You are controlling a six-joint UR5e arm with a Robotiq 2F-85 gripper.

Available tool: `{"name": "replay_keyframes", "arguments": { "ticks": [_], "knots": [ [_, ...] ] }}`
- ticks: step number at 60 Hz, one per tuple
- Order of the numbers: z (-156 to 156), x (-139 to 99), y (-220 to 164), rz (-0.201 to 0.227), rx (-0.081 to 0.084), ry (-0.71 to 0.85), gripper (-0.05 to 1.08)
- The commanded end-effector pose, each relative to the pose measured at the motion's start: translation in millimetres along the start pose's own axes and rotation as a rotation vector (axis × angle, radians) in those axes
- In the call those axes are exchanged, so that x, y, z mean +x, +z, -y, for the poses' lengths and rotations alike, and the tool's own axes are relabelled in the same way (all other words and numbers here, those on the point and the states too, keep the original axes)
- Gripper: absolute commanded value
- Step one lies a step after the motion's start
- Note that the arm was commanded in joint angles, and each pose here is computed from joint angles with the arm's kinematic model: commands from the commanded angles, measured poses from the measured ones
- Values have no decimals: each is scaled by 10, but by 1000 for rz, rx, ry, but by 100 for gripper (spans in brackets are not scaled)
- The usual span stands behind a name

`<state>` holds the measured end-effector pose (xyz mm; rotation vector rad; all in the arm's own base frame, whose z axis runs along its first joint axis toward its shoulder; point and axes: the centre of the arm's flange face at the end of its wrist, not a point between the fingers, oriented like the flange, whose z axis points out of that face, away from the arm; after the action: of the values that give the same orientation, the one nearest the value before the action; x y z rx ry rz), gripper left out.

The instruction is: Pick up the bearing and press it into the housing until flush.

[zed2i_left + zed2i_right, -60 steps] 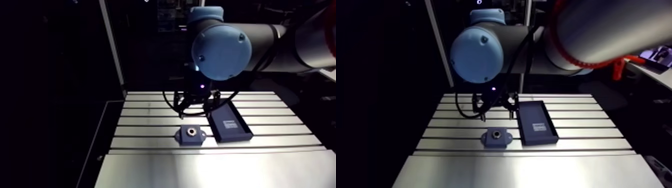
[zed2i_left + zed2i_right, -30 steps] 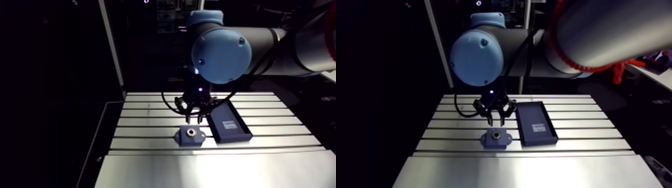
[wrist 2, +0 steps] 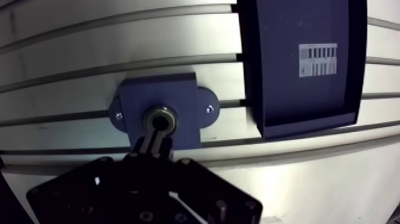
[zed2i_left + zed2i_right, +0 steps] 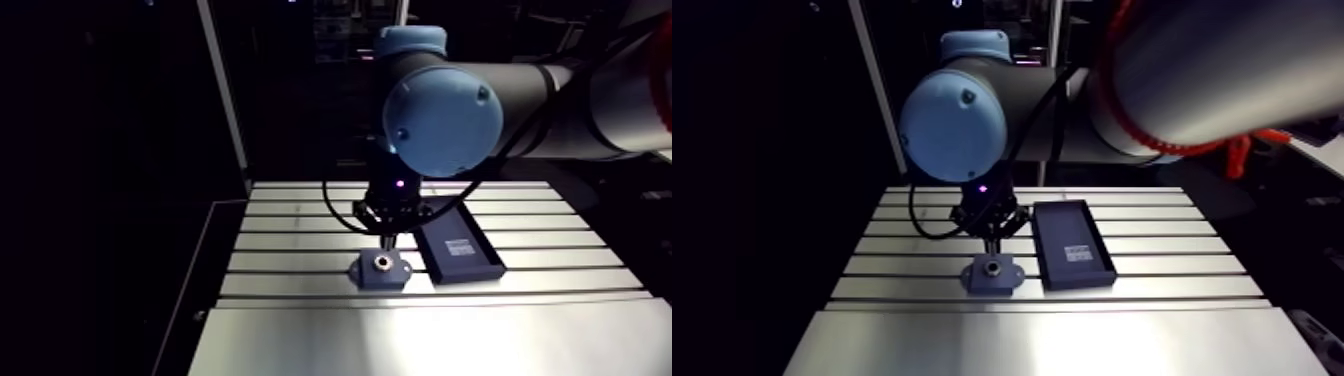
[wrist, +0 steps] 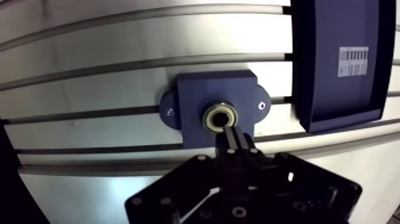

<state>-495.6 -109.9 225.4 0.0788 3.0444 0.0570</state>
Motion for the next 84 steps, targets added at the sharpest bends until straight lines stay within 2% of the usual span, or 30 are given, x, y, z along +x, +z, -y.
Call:
{"name": "replay_keyframes", "arguments": {
  "ticks": [1,18,45,50,62,73,84],
  "knots": [
    [1,-7,53,-15,1,-6,90],
    [2,3,101,-17,0,-9,90],
    [13,-20,212,2,-1,-14,90],
    [19,-28,230,6,5,-16,90],
    [23,-27,266,13,7,-24,90],
    [33,1,290,-12,8,-33,89],
    [35,10,299,-16,8,-37,89]
  ]
}}
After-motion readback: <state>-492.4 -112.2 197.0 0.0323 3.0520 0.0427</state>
